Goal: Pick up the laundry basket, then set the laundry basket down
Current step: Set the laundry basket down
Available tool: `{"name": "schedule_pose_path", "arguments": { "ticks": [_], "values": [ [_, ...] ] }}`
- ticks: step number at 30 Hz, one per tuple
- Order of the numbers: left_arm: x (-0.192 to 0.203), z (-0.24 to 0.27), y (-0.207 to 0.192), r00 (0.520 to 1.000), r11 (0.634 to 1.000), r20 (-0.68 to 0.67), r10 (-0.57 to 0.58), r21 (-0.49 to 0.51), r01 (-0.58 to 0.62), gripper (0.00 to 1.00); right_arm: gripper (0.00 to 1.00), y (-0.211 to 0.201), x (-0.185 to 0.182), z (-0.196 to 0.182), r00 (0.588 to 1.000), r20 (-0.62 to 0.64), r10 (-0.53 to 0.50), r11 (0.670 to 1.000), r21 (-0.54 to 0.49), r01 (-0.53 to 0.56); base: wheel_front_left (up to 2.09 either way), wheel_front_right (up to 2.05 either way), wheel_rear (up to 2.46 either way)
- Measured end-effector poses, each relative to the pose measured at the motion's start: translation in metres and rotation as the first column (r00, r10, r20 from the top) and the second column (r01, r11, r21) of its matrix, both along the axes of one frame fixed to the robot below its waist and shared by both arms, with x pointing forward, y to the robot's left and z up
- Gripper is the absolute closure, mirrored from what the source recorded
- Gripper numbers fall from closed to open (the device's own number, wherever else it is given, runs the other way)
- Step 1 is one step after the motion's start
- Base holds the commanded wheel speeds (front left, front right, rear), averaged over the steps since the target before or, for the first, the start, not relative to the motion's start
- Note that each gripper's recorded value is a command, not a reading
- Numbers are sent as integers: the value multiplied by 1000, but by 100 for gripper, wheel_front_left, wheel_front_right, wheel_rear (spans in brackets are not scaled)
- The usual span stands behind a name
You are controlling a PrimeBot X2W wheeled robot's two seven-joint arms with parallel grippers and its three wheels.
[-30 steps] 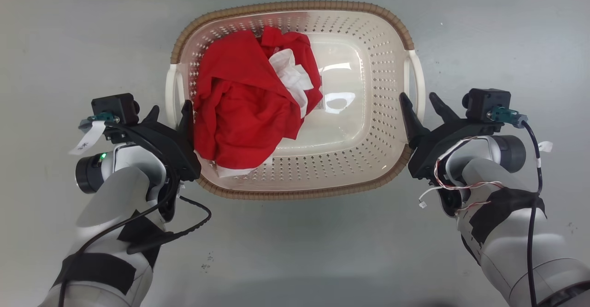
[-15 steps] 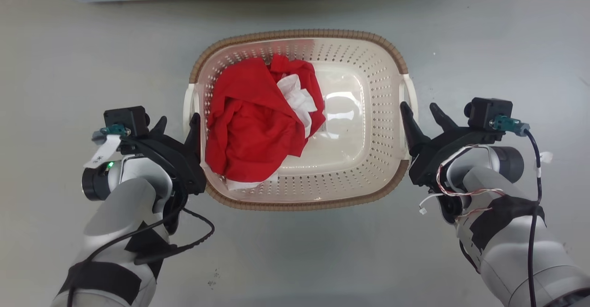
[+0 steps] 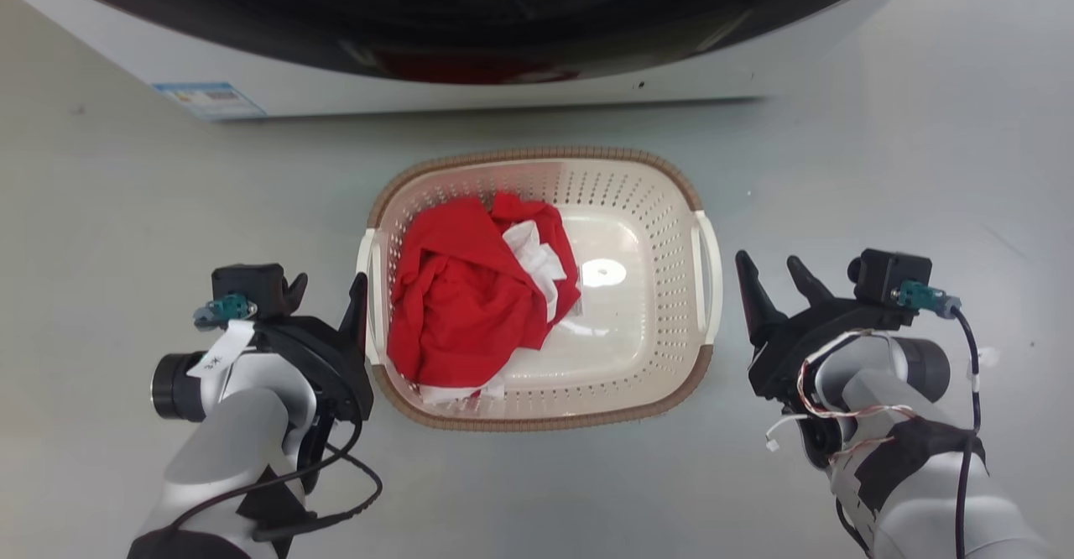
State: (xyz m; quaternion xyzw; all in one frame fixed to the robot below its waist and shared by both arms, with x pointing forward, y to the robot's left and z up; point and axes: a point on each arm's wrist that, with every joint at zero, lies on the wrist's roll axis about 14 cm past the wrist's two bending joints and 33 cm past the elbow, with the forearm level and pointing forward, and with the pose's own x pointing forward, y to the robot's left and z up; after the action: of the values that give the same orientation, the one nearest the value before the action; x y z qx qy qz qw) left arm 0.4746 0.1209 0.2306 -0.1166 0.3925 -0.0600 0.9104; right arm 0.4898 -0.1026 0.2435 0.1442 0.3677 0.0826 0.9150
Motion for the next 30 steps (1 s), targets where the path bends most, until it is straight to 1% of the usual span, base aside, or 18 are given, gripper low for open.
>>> {"name": "schedule_pose_path", "arguments": {
  "ticks": [9, 14, 17, 22, 30],
  "values": [
    [-6, 41, -3, 997, 1000, 83, -6, 4, 5, 0, 0, -6, -13, 42, 997, 68, -44, 999, 24, 42, 0, 0, 0],
    [-15, 65, 0, 991, 999, 126, 45, -24, -42, 0, 0, -10, -27, 66, 991, 110, -80, 996, 52, 75, 0, 0, 0],
    [-20, 78, 1, 986, 998, 155, 54, -29, -50, 0, 0, -13, -34, 78, 986, 132, -100, 994, 58, 93, 0, 0, 0],
    [-32, 97, 12, 977, 998, 205, 55, 7, -57, 0, 0, -17, -46, 98, 977, 177, -122, 992, 65, 112, 0, 0, 0],
    [-44, 134, 8, 946, 999, 322, 30, 23, -40, 0, 0, -28, -62, 130, 953, 276, -127, 992, 42, 120, 0, 0, 0]
  ]
}}
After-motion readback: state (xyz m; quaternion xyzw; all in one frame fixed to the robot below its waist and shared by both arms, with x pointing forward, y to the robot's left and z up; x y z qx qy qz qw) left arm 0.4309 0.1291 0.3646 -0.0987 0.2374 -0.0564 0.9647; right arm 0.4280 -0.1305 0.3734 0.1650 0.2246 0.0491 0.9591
